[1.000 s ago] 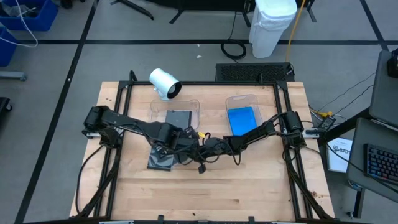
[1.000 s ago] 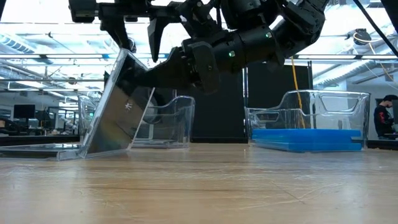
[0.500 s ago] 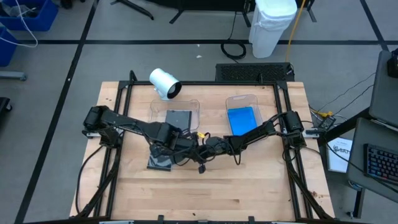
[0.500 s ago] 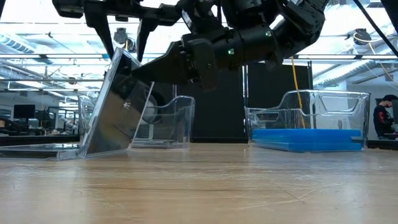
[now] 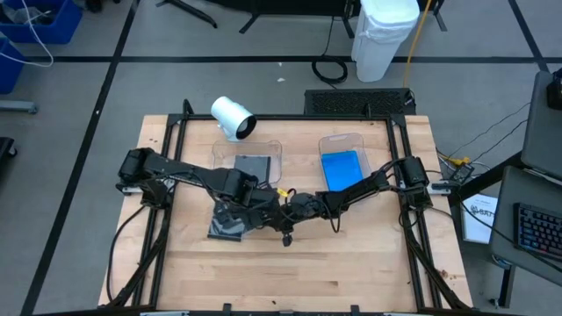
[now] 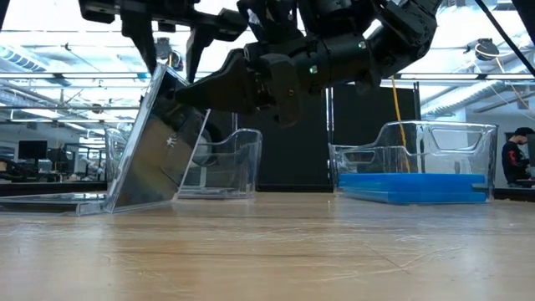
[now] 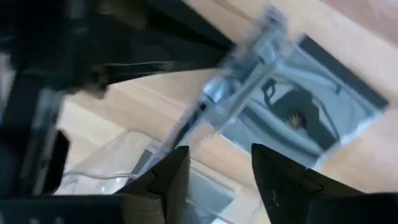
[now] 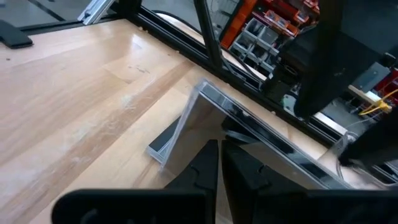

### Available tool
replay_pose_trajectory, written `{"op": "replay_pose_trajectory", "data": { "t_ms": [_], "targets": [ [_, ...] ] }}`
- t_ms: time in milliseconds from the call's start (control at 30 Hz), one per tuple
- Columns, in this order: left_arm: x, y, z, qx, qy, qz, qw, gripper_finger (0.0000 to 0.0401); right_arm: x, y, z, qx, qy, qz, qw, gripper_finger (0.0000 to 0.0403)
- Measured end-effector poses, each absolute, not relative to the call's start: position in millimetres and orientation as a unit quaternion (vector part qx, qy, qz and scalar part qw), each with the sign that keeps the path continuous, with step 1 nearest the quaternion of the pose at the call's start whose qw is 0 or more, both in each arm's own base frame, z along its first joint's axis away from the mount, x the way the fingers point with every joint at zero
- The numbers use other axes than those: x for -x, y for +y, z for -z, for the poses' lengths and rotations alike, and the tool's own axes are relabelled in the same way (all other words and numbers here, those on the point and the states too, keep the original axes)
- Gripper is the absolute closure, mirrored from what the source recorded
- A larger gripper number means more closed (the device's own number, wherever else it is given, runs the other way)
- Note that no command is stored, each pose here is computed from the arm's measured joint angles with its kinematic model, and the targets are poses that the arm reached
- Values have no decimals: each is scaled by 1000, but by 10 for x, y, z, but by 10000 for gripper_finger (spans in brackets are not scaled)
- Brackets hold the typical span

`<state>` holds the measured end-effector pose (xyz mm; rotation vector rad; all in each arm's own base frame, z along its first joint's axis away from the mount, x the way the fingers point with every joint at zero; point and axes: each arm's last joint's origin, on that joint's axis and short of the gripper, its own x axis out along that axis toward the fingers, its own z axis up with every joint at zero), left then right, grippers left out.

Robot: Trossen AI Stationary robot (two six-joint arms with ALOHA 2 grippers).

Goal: Pick & place jewel cases by type
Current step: Put the bottom black cd case into the left transparent bin

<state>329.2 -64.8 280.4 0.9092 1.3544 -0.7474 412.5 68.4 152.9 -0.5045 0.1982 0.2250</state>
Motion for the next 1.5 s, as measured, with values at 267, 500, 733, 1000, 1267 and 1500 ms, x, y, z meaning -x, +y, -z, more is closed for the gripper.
{"op": "replay_pose_trajectory", "data": {
  "t_ms": [267,500,733,1000,1267,1500],
  "targets": [
    [-3226,-490,-3038,-246,561,316,725,314,-4129,660,-1529,255,98,-109,956,387],
    [-3046,-298,-3377,-194,412,325,829,387,-4130,664,-1532,258,96,-109,955,387],
    [-2753,-98,-3288,-135,259,238,926,384,-4131,655,-1535,270,93,-109,952,387],
    [-2340,87,-2742,74,110,36,991,386,-4137,634,-1548,273,86,-105,952,387],
    [-2107,104,-2315,259,38,22,965,370,-4146,583,-1561,263,73,-131,953,387],
    [-2097,37,-2293,236,49,72,968,370,-4156,479,-1548,264,80,-131,952,387]
  ]
}}
